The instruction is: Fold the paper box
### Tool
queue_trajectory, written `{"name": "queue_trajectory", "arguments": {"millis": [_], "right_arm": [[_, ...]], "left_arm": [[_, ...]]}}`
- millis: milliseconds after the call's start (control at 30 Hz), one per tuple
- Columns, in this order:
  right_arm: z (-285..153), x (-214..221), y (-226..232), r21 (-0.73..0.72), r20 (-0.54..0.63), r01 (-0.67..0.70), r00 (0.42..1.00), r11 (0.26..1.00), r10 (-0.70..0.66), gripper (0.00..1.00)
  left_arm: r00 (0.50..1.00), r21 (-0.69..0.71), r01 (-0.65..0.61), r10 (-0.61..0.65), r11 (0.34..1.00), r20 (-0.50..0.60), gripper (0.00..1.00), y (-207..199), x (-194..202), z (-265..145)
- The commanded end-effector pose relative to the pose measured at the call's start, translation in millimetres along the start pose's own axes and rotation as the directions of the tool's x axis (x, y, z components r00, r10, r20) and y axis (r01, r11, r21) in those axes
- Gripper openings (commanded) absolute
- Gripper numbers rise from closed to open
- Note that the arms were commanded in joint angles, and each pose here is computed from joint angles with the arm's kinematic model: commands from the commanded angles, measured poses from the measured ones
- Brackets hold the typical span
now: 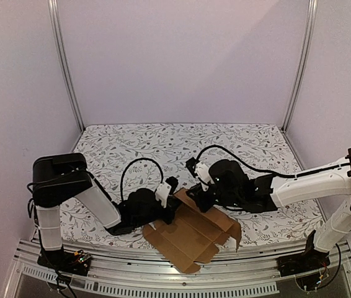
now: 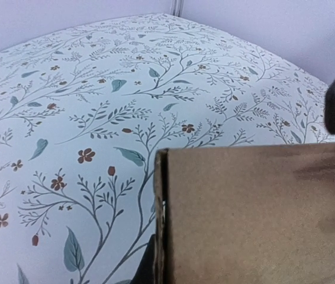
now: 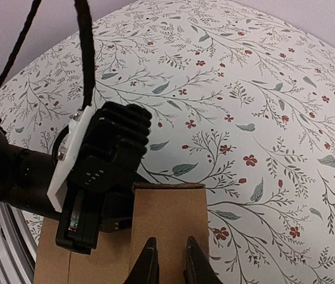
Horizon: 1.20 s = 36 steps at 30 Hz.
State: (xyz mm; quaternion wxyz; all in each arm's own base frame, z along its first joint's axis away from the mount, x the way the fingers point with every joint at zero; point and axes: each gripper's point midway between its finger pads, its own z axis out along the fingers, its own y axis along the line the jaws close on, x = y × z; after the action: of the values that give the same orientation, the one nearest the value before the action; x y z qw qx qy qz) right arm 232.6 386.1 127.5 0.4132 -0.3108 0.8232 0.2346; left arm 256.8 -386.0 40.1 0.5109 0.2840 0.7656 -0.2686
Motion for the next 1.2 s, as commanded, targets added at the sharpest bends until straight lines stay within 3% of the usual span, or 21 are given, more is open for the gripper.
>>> {"name": "queue_trajectory", "arguments": {"millis": [0,267,467,1167], "right_arm": [[-25,-15,-11,0.052,0.018,0.028,0.999,0.998,-0.029,0.19],[-57,-10,-34,0.143,0.027,0.007,1.000,0.990,-0.011,0.19],[-64,1,-45,0.183,0.010,-0.022,1.000,0.983,0.020,0.00],[-36,41,-71,0.267,-0.080,-0.037,0.995,0.963,0.061,0.00]], "left_arm": [[0.999,-0.109,0.023,-0.020,0.994,0.031,0.00,23,-9,-9],[0.999,-0.363,0.031,-0.034,0.931,-0.002,0.00,60,-2,-28],[0.999,-0.499,0.033,-0.045,0.866,-0.012,0.00,72,2,-41],[0.976,-0.611,0.143,-0.212,0.779,-0.041,0.00,70,9,-60]]}}
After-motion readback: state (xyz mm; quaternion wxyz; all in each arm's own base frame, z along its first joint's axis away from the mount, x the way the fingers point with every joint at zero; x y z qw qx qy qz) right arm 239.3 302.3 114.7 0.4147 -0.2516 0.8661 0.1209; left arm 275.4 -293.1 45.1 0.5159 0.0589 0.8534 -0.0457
